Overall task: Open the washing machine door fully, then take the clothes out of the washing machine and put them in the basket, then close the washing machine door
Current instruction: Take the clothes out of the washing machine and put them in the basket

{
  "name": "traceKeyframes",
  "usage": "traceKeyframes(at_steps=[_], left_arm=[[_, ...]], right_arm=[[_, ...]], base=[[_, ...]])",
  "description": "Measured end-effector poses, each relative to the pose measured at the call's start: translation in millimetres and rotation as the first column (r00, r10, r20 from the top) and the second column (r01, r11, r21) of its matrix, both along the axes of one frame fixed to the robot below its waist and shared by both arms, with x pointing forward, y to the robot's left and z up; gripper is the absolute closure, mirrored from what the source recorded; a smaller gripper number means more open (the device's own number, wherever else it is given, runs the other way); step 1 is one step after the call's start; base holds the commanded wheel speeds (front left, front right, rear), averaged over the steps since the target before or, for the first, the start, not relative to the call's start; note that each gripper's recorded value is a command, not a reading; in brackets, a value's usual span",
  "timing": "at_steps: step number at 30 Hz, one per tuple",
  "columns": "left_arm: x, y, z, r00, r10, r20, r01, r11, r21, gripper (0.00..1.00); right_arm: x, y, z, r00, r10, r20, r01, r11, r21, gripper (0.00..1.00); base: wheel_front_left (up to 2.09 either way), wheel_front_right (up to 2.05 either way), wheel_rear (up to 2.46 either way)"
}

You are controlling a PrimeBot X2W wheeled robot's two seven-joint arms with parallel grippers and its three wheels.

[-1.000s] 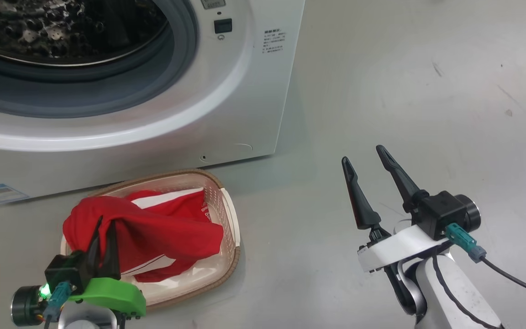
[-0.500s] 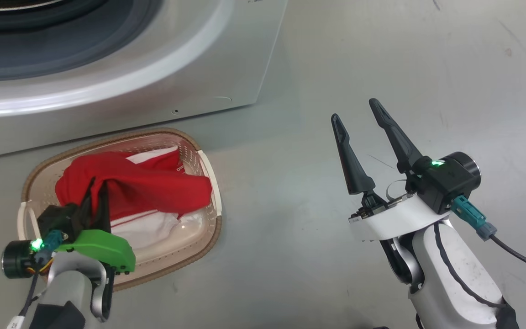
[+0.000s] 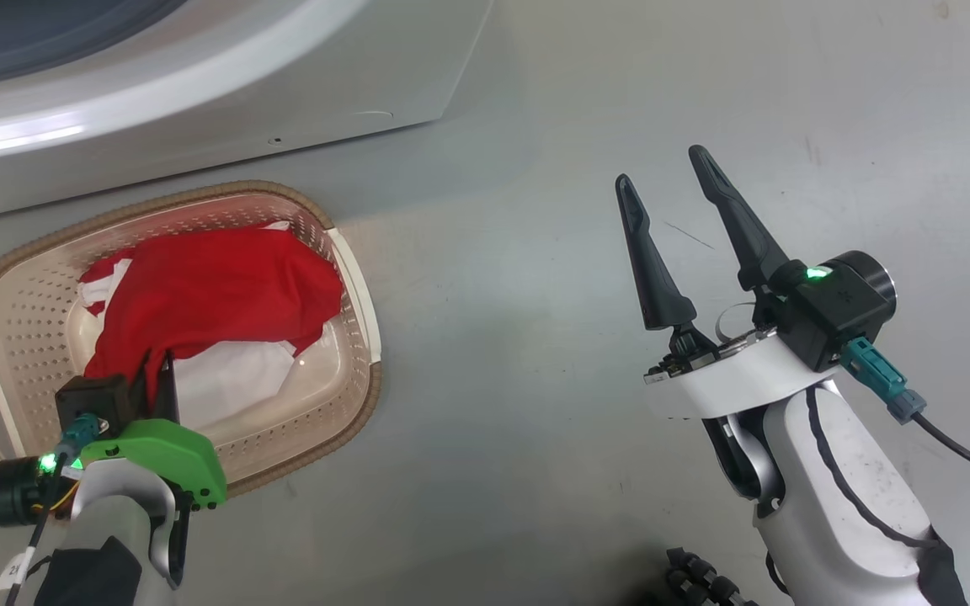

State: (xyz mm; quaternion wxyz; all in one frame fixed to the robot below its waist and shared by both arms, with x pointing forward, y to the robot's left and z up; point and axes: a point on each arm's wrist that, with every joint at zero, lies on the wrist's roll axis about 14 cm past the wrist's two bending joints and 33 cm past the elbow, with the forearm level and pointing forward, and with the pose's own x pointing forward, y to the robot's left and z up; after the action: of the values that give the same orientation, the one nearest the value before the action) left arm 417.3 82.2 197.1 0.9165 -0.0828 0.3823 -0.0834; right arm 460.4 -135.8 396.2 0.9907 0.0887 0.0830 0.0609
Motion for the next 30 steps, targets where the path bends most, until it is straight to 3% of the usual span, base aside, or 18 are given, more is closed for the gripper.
traceKeyframes(at_steps=[5,7,8,9,26,30], left_arm=[[-9.6,2.5,-13.6,0.998,0.006,-0.059,-0.005,1.000,0.006,1.00],[-8.6,2.5,-14.7,0.998,0.005,-0.063,-0.005,1.000,0.008,0.72],[-6.9,2.3,-14.6,0.998,0.005,-0.062,-0.005,1.000,0.007,0.21],[-5.3,1.6,-14.1,0.998,0.003,-0.060,-0.003,1.000,0.005,0.00],[18.4,0.9,32.3,0.998,0.035,0.048,-0.033,0.999,-0.037,0.00],[49.0,4.4,78.7,0.977,0.081,0.196,-0.066,0.995,-0.079,0.00]], right_arm=[[4.7,1.2,-2.7,1.000,0.006,0.000,-0.006,1.000,-0.001,0.00],[5.1,1.6,-3.4,1.000,0.008,-0.001,-0.008,1.000,-0.002,0.00],[5.0,1.7,-3.9,1.000,0.008,-0.003,-0.008,1.000,-0.002,0.00],[4.7,1.7,-4.3,1.000,0.008,-0.005,-0.008,1.000,-0.002,0.00],[-0.2,-0.2,18.8,0.999,-0.005,0.034,0.005,1.000,-0.006,0.00],[-5.5,0.7,26.9,0.999,-0.005,0.045,0.006,1.000,-0.004,0.00]], base=[[0.00,0.00,0.00],[0.00,0.00,0.00],[0.00,0.00,0.00],[0.00,0.00,0.00],[0.00,0.00,0.00],[0.00,0.00,0.00]])
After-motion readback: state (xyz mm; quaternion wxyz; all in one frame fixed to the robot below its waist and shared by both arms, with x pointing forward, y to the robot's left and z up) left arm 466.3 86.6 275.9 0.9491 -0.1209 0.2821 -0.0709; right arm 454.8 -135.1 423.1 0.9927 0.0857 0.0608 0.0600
